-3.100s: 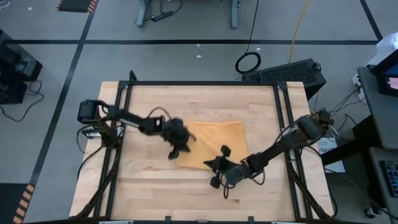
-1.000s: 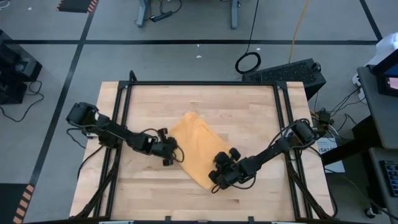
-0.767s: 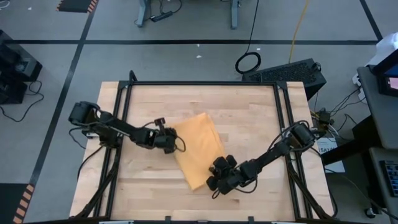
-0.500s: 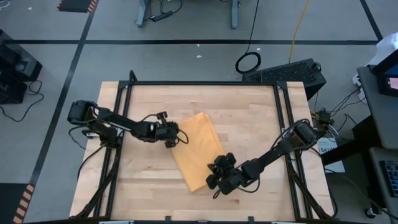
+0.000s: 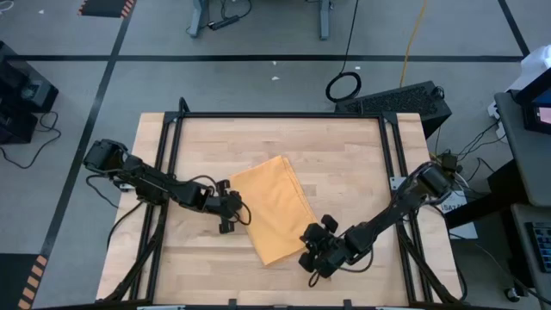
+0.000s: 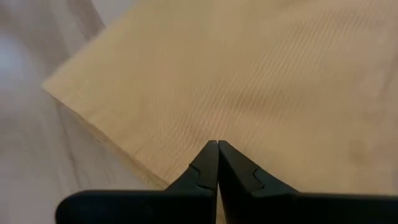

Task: Roll towel
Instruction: Fold the yellow towel

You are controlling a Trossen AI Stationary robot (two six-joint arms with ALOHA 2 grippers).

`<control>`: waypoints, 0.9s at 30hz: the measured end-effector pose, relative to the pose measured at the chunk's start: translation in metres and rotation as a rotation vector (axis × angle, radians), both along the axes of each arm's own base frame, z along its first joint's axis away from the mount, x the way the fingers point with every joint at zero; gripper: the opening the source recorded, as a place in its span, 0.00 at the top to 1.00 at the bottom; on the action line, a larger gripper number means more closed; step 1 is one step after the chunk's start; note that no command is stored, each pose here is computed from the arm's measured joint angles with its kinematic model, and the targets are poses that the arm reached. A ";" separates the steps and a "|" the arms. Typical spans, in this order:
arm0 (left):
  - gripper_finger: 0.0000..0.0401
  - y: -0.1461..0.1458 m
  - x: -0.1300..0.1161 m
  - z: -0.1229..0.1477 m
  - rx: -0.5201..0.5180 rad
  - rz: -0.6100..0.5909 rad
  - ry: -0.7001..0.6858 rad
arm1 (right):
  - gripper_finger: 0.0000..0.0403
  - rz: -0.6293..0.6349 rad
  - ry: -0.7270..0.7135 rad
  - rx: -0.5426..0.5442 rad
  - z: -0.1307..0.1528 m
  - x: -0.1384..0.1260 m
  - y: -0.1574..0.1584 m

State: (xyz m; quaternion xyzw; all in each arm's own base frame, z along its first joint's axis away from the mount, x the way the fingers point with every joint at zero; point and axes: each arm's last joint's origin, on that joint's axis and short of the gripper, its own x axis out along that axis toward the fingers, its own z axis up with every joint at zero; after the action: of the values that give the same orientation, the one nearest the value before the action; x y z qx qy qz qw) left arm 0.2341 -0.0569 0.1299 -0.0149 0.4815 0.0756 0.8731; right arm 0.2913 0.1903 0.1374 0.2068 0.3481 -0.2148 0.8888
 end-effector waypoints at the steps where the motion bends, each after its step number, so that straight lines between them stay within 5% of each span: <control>1: 0.98 0.001 -0.002 -0.002 0.045 0.019 0.003 | 1.00 -0.015 -0.001 0.013 -0.007 0.001 0.002; 9: 0.98 0.028 0.001 -0.014 0.354 0.103 0.037 | 1.00 -0.057 -0.129 0.130 -0.046 0.019 0.018; 18: 0.98 0.085 0.026 0.001 0.526 0.112 -0.080 | 1.00 -0.049 -0.239 0.195 -0.047 0.034 0.017; 22: 0.98 0.092 0.034 0.030 0.452 0.109 -0.191 | 1.00 -0.032 -0.242 0.197 -0.035 0.037 0.012; 27: 0.98 0.066 0.027 0.056 0.152 0.071 -0.298 | 1.00 0.090 -0.188 0.168 -0.007 0.030 0.010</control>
State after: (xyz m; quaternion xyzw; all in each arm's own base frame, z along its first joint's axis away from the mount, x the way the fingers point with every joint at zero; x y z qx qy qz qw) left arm 0.2606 0.0093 0.1856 0.0230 0.3390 0.1394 0.9301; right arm 0.3213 0.2007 0.1300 0.2838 0.2892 -0.1245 0.9057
